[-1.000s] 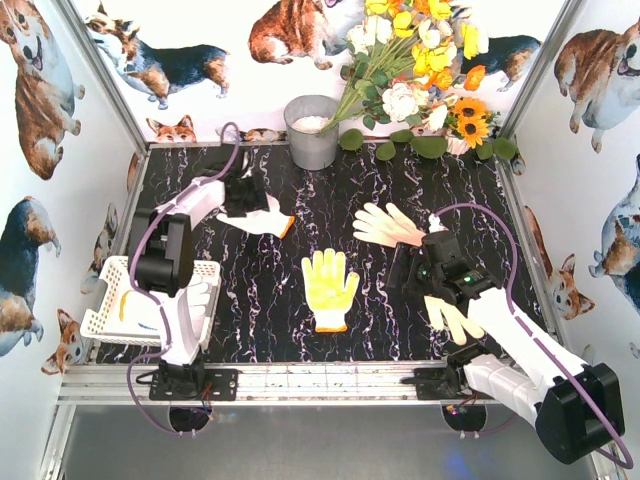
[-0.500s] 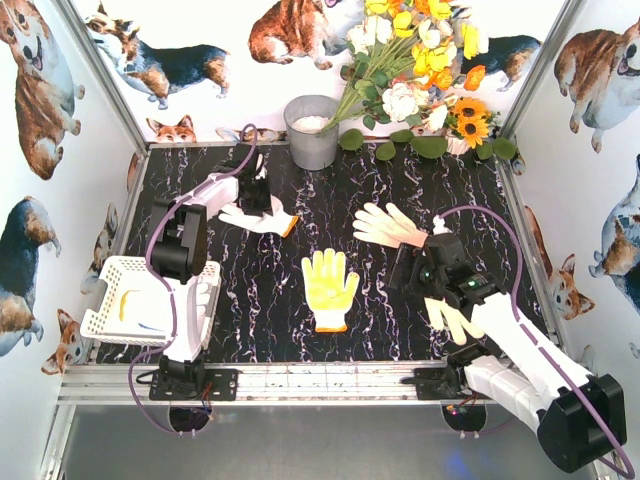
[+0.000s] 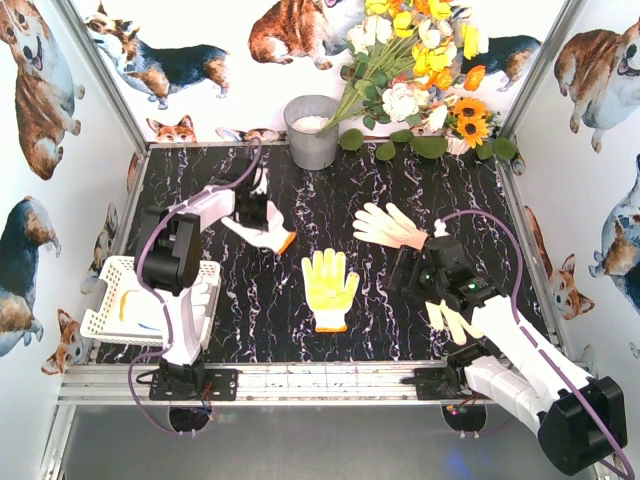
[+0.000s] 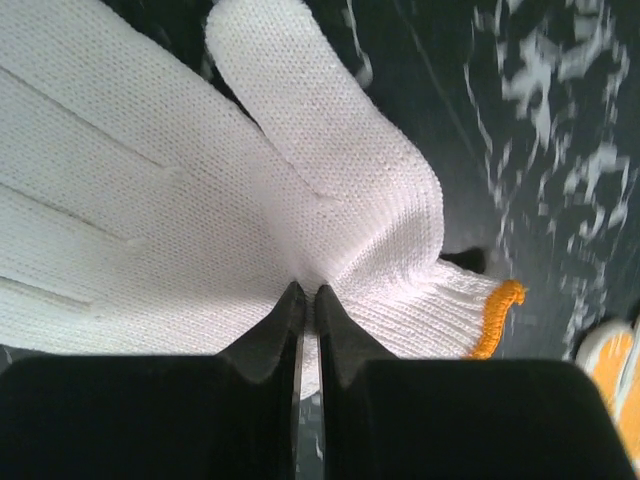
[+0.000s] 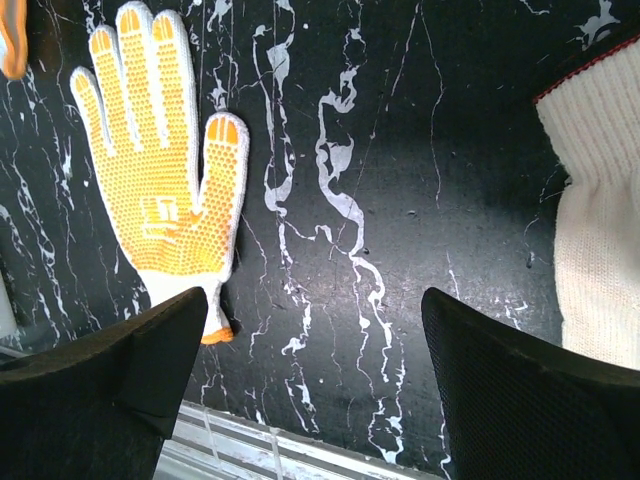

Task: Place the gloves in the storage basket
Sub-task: Move the glove to the center of the board, then pick up the glove from the center of the board.

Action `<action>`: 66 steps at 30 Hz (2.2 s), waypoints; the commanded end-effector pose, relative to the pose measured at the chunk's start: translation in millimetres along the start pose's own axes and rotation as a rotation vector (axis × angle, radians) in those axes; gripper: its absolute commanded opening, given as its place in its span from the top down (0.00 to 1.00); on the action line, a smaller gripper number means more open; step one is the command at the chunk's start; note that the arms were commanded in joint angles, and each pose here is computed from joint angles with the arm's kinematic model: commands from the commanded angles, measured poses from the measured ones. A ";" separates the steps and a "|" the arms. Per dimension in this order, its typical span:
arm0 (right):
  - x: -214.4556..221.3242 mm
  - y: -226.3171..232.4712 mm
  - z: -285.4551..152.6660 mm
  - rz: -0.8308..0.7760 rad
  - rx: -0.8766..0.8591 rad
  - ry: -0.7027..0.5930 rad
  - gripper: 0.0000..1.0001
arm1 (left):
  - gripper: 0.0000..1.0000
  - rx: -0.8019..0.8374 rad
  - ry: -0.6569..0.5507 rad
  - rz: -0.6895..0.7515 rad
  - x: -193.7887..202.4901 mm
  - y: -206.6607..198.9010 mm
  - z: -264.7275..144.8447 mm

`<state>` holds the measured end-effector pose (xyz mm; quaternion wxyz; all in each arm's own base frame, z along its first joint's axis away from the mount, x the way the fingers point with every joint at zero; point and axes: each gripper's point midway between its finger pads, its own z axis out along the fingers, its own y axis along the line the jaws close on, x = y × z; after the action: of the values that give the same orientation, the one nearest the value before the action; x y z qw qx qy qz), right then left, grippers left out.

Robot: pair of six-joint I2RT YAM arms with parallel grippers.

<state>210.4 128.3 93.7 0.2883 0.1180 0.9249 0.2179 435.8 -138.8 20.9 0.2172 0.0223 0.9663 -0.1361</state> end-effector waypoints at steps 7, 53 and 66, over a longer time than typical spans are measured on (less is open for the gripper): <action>-5.8 11.5 -0.7 0.047 -0.074 -0.050 0.09 | 1.00 0.031 0.145 0.367 102.6 -30.2 -55.1; -11.3 24.8 -9.6 -0.059 -0.160 -0.083 0.09 | 0.61 -0.040 0.031 -0.616 214.2 -60.6 -105.2; -9.3 24.9 -8.0 -0.067 -0.179 -0.092 0.08 | 0.69 -0.069 0.036 -0.638 220.7 -57.3 -86.5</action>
<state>207.6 139.2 103.9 0.3194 0.0837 0.9059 0.2653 186.0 -172.5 17.9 0.1330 -0.2873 0.9331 -0.1704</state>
